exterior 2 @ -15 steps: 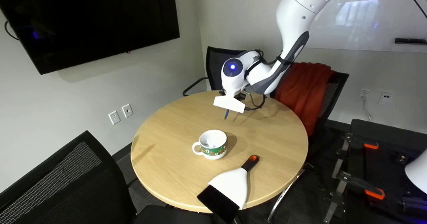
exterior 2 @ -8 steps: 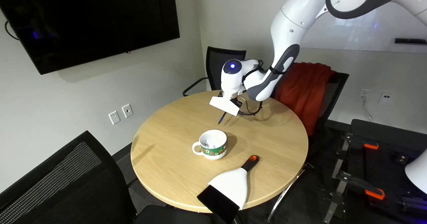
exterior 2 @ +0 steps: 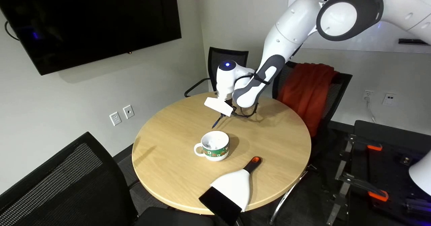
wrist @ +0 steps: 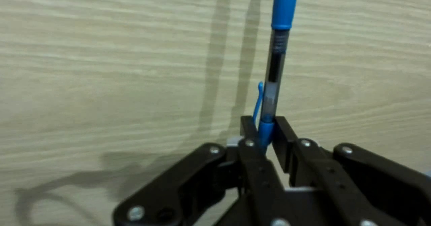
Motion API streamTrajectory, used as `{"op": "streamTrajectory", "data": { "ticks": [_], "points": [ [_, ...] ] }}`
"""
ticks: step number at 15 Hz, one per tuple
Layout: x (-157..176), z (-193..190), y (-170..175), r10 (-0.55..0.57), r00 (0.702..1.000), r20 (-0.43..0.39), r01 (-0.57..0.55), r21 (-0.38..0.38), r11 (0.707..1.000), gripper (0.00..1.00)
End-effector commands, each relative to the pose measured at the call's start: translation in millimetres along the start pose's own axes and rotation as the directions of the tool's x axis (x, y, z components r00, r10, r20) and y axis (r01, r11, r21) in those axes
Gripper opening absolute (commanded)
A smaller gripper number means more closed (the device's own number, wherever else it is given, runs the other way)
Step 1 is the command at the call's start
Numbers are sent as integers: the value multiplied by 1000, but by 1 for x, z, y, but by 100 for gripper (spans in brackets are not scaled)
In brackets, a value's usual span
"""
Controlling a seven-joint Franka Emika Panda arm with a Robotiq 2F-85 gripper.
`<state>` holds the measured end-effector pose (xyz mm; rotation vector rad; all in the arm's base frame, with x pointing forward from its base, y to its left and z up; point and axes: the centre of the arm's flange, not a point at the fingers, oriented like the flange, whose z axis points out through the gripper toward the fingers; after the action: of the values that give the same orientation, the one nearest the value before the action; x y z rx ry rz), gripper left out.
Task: Use the pen to stir the contents in the cup
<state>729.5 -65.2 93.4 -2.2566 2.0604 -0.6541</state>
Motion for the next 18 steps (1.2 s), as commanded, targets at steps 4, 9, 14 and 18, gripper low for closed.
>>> {"op": "streamTrajectory", "data": {
  "ticks": [4, 9, 14, 18],
  "points": [
    [-27, 15, -33, -70, 997, 27, 71, -17, 997, 72],
    [-32, -4, -31, -78, 997, 22, 78, 6, 997, 100],
    [-26, -54, -35, -210, 977, 49, 207, 52, 977, 100],
    [-21, -89, -40, -345, 937, 53, 342, 68, 937, 100]
  ]
}}
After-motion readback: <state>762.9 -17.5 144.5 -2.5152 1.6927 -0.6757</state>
